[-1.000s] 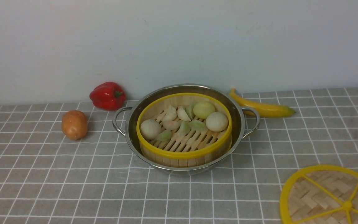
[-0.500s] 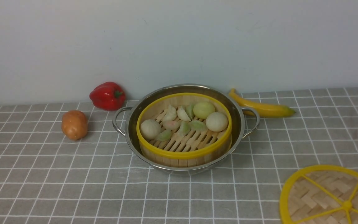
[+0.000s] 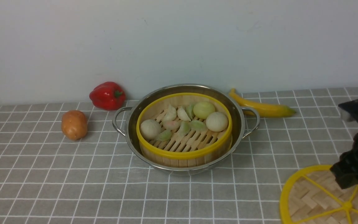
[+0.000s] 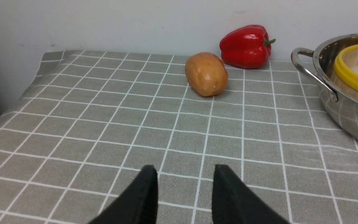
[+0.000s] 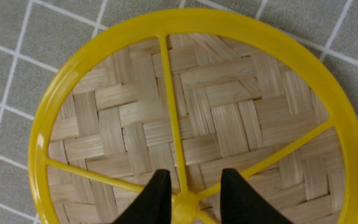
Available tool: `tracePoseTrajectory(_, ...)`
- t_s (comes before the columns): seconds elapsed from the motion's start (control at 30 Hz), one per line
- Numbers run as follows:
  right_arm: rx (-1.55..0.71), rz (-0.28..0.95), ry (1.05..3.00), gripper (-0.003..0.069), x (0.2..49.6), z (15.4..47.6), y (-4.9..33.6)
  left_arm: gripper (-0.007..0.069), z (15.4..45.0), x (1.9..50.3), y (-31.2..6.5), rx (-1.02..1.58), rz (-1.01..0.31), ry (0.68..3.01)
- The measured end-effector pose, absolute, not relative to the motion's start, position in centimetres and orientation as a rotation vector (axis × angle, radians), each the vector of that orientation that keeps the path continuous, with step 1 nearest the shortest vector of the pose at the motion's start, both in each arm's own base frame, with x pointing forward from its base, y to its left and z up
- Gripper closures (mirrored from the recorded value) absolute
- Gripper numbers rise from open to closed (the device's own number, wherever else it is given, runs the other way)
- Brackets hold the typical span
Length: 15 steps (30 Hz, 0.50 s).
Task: Place the steamer in the pot on the grey tablecloth, and put the lid on the steamer.
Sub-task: 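Move the gripper down to the bamboo steamer lid and grasp its center knob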
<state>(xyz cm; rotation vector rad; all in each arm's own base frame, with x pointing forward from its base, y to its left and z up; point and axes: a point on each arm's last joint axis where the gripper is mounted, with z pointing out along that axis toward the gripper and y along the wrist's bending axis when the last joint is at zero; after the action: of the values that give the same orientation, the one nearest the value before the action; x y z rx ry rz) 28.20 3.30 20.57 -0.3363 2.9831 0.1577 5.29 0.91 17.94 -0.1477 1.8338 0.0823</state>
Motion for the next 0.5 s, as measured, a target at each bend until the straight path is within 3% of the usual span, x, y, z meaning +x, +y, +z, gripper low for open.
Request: tracePoseTrajectory(0.5,-0.312,0.187,3.151,0.0416,28.0,18.4,3.4,0.0382,17.9,5.3,0.9,-0.148,0.082,1.834)
